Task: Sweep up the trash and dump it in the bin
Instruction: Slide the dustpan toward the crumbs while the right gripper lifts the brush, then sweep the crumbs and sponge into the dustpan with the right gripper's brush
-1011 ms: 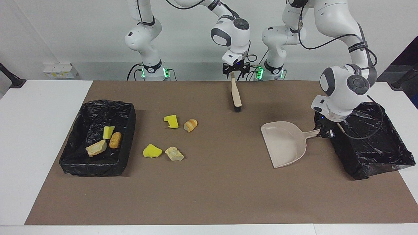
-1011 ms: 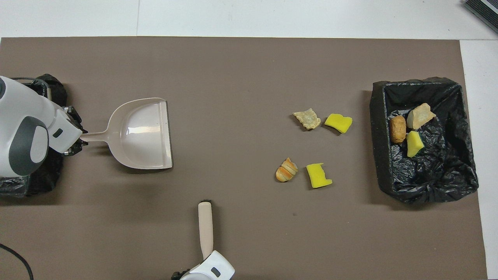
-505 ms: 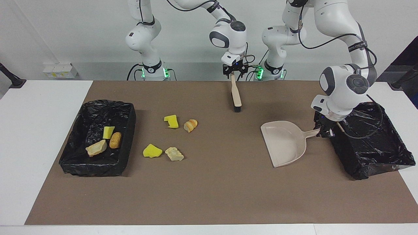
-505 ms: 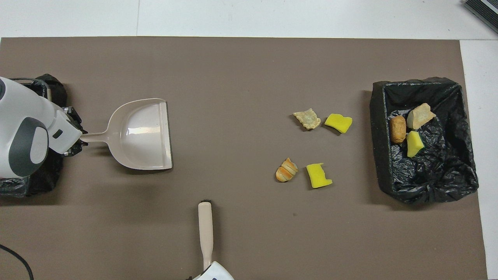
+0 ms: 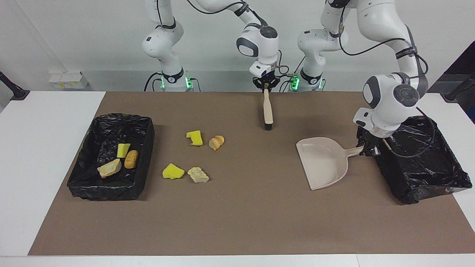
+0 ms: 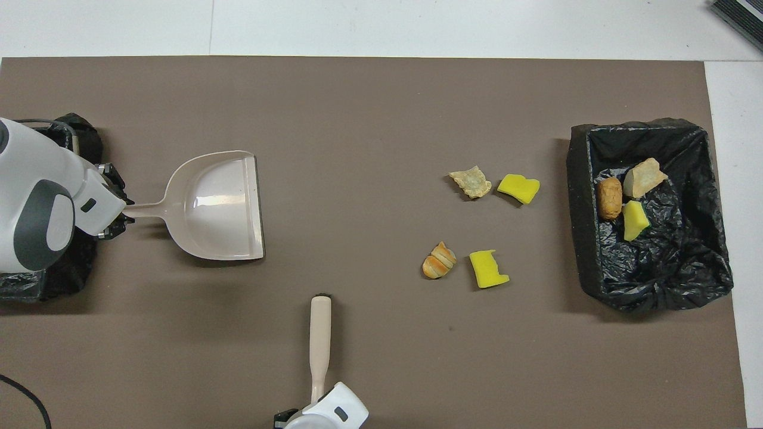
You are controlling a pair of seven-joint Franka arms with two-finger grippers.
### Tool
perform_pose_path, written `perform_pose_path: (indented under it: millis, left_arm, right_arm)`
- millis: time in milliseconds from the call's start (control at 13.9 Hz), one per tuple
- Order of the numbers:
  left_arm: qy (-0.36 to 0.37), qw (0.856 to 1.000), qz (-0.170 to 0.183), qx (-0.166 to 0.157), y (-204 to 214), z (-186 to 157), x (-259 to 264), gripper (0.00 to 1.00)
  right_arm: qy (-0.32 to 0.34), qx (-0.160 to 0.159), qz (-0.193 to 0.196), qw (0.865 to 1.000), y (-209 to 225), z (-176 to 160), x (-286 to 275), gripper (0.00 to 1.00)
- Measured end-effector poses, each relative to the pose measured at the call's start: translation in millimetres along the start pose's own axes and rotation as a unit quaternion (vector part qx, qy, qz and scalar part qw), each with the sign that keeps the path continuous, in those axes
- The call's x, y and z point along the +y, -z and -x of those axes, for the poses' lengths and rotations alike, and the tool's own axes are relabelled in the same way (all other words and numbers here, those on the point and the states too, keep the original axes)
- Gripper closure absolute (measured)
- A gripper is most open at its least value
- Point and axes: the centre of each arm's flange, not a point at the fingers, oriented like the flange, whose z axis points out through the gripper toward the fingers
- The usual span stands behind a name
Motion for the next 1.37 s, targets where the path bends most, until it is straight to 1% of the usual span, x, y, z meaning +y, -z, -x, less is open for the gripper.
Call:
perform_pose_path:
  millis: [217,361,505,650,866,1011,1155,1227,1372]
  left_arm:
    - [0.0,1.0,-0.001,0.0,0,0,0,0.69]
    - [-0.001,1.0,-0.002,0.0,1,-1,0,0.69]
    - [0.001,1.0,-0.003,0.0,2,-13,0,0.69]
    - [0.014,1.0,-0.006,0.0,5,-47,3,0.69]
    - [0.032,0.999,-0.009,-0.001,11,-110,15,0.69]
    - [0.035,0.999,-0.006,-0.004,13,-144,28,0.69]
    - [0.033,0.999,-0.004,-0.007,15,-181,51,0.69]
    - [0.033,0.999,-0.004,-0.009,17,-200,63,0.69]
    - [0.03,0.999,-0.004,-0.011,18,-222,83,0.69]
  right_arm:
    - [-0.028,0.013,-0.005,1.0,9,-36,15,0.74]
    - [-0.051,0.026,-0.013,0.998,23,-65,29,0.74]
    - [-0.066,0.039,-0.021,0.997,41,-92,47,0.74]
    - [-0.082,0.05,-0.017,0.995,63,-114,67,0.74]
    - [-0.095,0.052,0.017,0.994,108,-130,109,0.74]
    - [-0.099,0.056,0.042,0.993,125,-136,133,0.74]
    - [-0.099,0.064,0.069,0.991,119,-144,156,0.74]
    - [-0.098,0.063,0.083,0.99,111,-148,169,0.74]
    - [-0.091,0.05,0.101,0.989,97,-154,195,0.74]
